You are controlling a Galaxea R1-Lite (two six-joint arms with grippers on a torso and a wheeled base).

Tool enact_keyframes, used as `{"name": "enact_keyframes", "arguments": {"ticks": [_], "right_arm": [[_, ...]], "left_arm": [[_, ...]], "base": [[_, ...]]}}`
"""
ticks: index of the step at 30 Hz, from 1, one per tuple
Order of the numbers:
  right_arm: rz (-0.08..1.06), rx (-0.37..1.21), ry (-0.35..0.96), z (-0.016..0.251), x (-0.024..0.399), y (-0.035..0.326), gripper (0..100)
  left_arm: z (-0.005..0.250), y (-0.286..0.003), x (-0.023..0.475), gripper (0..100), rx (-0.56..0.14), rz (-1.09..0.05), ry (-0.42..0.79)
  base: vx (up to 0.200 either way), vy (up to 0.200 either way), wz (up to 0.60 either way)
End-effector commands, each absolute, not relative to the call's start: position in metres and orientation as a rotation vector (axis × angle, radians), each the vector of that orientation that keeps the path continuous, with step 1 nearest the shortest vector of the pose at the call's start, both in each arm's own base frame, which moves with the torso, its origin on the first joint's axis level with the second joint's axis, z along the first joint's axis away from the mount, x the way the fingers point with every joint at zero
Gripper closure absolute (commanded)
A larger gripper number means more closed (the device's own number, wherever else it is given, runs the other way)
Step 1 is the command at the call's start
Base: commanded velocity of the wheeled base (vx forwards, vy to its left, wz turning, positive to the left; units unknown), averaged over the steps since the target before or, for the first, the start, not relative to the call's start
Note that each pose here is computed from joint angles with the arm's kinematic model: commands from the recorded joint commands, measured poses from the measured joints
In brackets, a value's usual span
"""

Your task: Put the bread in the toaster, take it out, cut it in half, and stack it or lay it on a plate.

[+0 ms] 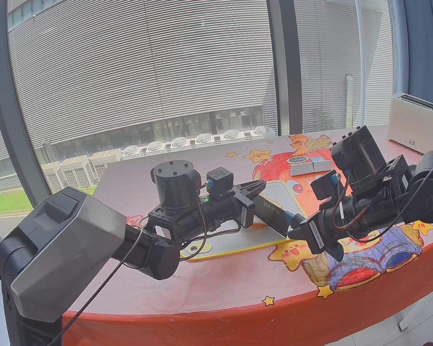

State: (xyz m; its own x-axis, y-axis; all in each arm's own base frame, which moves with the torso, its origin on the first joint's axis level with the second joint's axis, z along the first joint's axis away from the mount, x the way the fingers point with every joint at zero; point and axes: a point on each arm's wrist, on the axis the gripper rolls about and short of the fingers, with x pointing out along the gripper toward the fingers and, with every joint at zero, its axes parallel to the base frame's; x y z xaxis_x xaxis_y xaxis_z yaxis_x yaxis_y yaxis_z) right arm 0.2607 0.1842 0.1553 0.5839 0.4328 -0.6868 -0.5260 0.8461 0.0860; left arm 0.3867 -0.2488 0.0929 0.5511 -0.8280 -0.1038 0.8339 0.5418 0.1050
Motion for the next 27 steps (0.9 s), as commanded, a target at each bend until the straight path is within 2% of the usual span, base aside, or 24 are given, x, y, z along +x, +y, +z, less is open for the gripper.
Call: {"name": "enact_keyframes", "arguments": {"ticks": [1,11,20,27], "right_arm": [[0.559,-0.135,0.775,0.1517,0.2621,0.1851,100],[0.56,-0.12,0.757,0.1565,0.2616,0.1847,100],[0.552,-0.137,0.787,0.149,0.2622,0.1856,100],[0.558,-0.128,0.767,0.1533,0.2617,0.1848,100]], "left_arm": [[0.0947,-0.2494,0.3882,100,0.148,-0.986,0.036],[0.0877,-0.2484,0.3879,100,0.148,-0.985,0.052],[0.0962,-0.2495,0.3884,100,0.146,-0.986,0.032],[0.092,-0.2481,0.3874,100,0.147,-0.985,0.048]], "base": [[0.0,0.0,0.0],[0.0,0.0,0.0],[0.0,0.0,0.0],[0.0,0.0,0.0]]}}
